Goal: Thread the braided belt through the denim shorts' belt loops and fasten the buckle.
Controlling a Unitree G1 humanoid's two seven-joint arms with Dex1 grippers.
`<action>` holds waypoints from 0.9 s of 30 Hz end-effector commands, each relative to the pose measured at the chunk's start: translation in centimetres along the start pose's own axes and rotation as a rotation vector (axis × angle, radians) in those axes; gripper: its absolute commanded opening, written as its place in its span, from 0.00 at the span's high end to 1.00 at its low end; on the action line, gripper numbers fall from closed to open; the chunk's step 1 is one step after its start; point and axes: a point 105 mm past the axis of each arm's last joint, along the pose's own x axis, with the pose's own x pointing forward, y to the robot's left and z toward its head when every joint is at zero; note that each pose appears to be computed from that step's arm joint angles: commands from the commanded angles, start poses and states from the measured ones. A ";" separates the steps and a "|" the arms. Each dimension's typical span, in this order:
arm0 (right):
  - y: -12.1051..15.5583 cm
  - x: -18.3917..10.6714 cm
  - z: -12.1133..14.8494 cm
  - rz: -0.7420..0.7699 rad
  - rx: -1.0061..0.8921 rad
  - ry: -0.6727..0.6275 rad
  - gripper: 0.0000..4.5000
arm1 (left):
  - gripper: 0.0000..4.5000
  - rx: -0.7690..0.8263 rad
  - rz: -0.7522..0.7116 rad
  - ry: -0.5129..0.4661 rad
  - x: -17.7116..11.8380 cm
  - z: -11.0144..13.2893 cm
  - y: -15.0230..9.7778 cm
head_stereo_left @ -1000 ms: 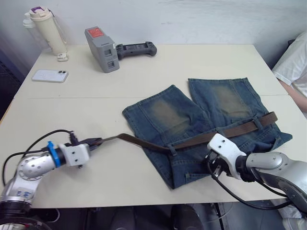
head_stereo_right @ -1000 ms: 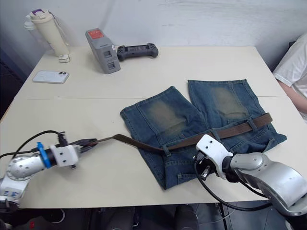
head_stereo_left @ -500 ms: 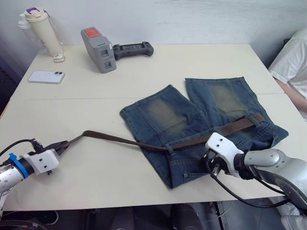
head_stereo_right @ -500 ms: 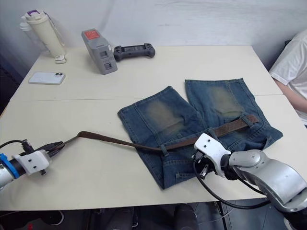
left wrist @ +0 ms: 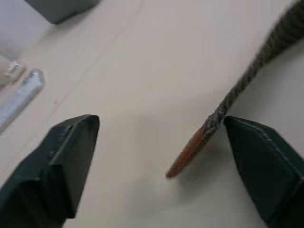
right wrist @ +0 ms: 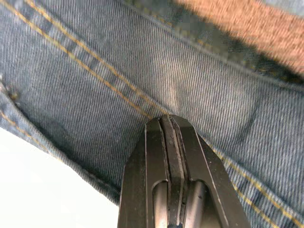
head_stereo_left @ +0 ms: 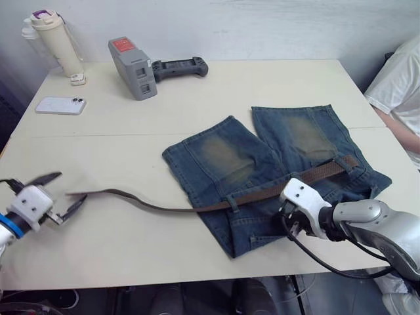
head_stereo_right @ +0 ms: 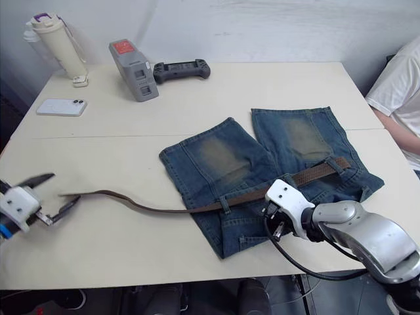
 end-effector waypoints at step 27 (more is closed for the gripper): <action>1.2 -7.6 0.9 0.004 -0.042 -0.010 0.01 | 0.00 0.083 -1.414 -0.477 11.3 27.6 -17.2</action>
